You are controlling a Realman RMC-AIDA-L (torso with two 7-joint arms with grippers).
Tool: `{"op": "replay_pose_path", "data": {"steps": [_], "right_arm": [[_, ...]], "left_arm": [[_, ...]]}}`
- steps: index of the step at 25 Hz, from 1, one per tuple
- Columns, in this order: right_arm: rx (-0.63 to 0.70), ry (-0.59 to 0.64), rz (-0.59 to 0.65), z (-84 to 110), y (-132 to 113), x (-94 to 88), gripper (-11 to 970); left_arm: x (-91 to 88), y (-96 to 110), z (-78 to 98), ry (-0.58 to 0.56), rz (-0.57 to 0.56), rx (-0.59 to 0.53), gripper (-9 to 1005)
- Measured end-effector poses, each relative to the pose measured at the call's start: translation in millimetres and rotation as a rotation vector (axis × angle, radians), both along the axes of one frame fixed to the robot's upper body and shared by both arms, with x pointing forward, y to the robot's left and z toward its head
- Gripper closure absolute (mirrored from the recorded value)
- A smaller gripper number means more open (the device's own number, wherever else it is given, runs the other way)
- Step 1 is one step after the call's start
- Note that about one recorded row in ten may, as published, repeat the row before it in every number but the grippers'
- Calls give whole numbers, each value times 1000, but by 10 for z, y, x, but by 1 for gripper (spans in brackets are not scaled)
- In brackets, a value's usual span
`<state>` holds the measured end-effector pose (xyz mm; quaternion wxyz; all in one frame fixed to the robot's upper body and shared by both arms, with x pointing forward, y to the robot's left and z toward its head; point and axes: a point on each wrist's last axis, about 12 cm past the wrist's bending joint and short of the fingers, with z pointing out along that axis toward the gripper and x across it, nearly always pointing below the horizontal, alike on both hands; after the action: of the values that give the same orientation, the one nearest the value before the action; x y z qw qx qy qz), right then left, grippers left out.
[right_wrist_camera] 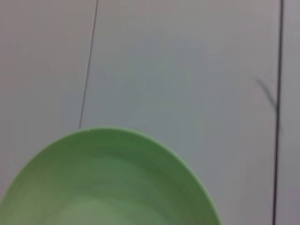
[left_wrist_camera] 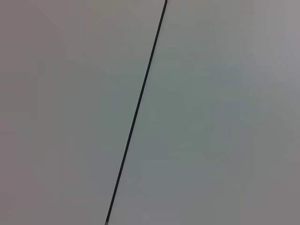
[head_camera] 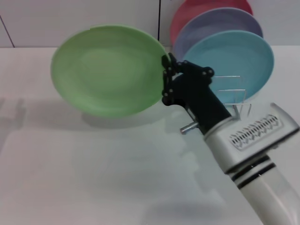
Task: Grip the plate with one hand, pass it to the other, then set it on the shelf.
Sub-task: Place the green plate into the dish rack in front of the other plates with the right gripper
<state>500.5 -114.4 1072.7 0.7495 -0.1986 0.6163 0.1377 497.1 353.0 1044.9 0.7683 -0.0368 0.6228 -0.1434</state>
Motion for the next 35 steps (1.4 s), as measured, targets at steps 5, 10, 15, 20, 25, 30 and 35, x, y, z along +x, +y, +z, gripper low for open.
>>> {"op": "replay_pose_path", "data": {"steps": [5, 10, 15, 20, 25, 30, 35], "right_arm": [[11, -60, -41, 21, -160, -131, 936], [43, -85, -93, 80, -336, -228, 935], [91, -95, -101, 118, -526, -295, 935], [103, -99, -117, 122, -748, -324, 936], [104, -99, -147, 111, -926, -330, 936], [157, -109, -132, 85, -1152, -329, 936], [179, -107, -111, 47, -1348, -306, 937]], "left_arm": [[17, -2, -13, 15, 2, 1, 468], [30, -9, -15, 20, -2, -5, 468], [35, -13, -18, 24, -2, -7, 467], [37, -17, -20, 25, -2, -9, 467], [41, -30, -23, 28, -7, -21, 467], [35, -43, -40, 36, -8, -27, 468], [48, -46, -43, 43, -11, -37, 469]]}}
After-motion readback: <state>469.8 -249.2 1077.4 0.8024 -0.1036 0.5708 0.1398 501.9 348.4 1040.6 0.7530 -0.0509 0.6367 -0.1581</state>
